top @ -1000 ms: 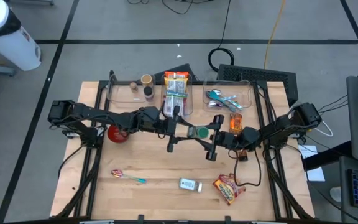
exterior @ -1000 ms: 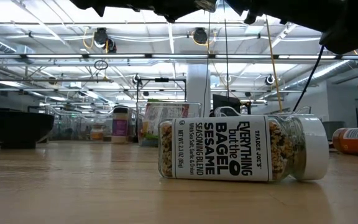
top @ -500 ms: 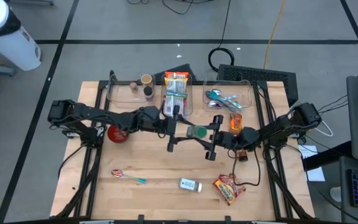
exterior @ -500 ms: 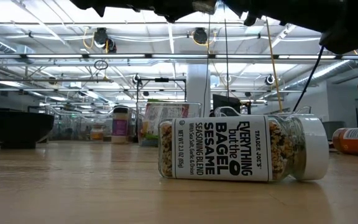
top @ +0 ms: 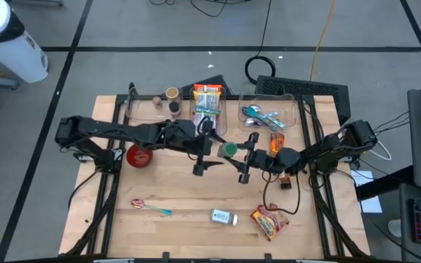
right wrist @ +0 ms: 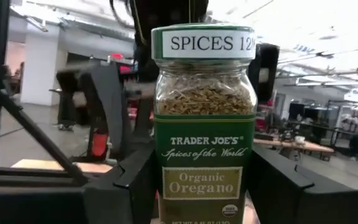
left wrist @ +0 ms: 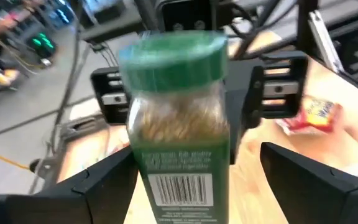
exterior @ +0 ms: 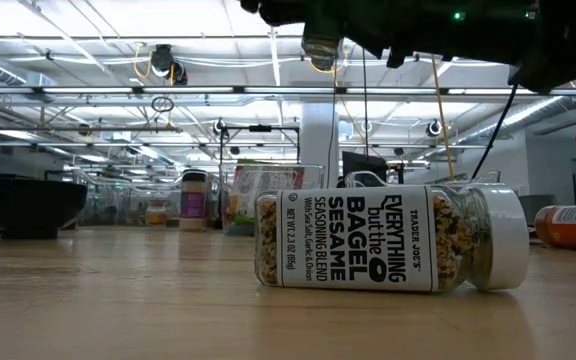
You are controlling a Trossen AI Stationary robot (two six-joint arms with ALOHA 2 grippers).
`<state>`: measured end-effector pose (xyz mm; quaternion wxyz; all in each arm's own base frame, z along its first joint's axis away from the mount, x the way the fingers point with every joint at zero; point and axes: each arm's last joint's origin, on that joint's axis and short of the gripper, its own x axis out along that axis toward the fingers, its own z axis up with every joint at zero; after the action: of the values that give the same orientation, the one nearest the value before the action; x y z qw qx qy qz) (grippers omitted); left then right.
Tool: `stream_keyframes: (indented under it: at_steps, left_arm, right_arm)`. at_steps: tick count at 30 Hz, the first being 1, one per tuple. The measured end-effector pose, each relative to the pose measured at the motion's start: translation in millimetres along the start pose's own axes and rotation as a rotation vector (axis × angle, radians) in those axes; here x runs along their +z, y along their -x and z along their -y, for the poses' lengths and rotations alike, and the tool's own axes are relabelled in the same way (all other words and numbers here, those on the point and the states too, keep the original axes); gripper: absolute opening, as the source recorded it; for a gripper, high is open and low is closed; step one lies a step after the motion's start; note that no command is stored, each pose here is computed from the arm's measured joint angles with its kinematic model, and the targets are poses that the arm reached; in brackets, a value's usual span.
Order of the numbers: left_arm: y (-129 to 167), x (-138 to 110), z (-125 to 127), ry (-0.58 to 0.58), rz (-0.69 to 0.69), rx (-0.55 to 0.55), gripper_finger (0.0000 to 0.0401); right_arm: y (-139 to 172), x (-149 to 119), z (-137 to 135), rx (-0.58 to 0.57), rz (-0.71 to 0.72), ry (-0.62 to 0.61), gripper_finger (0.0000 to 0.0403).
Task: Pick & Place Food Item
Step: Put the green seasoning bottle into the left transparent bin
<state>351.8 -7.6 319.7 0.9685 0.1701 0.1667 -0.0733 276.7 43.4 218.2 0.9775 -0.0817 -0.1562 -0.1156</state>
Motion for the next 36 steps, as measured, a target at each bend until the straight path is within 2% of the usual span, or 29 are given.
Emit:
stream_keyframes:
  at_steps: [5, 9, 20, 29, 32, 36]
  left_arm:
    - [7.6, 18.3, -2.2, 0.002, -0.052, -0.039, 0.0339]
    - [12.7, 29.6, -6.0, 0.019, -0.043, -0.038, 0.0339]
    - [9.9, 25.1, -11.4, 0.037, -0.057, -0.031, 0.0340]
    - [10.5, 22.2, -13.1, 0.044, -0.080, -0.031, 0.0338]
    - [10.5, 22.2, -13.1, 0.057, -0.084, -0.023, 0.0318]
    - [10.5, 22.4, -13.5, 0.065, -0.081, -0.019, 0.0268]
  right_arm:
    - [-0.6, -1.1, 0.5, 0.006, -0.009, -0.009, 0.0190]
    - [-1.3, -2.0, 1.5, 0.017, -0.013, -0.014, 0.0190]
    - [-22.8, -1.8, -3.1, 0.056, -0.129, -0.004, 0.0190]
    - [-24.3, -2.9, -4.0, 0.063, -0.152, 0.000, 0.0190]
    - [-24.3, -2.7, -4.0, 0.062, -0.150, -0.001, 0.0190]
    - [-24.3, -2.7, -3.9, 0.061, -0.151, -0.002, 0.0190]
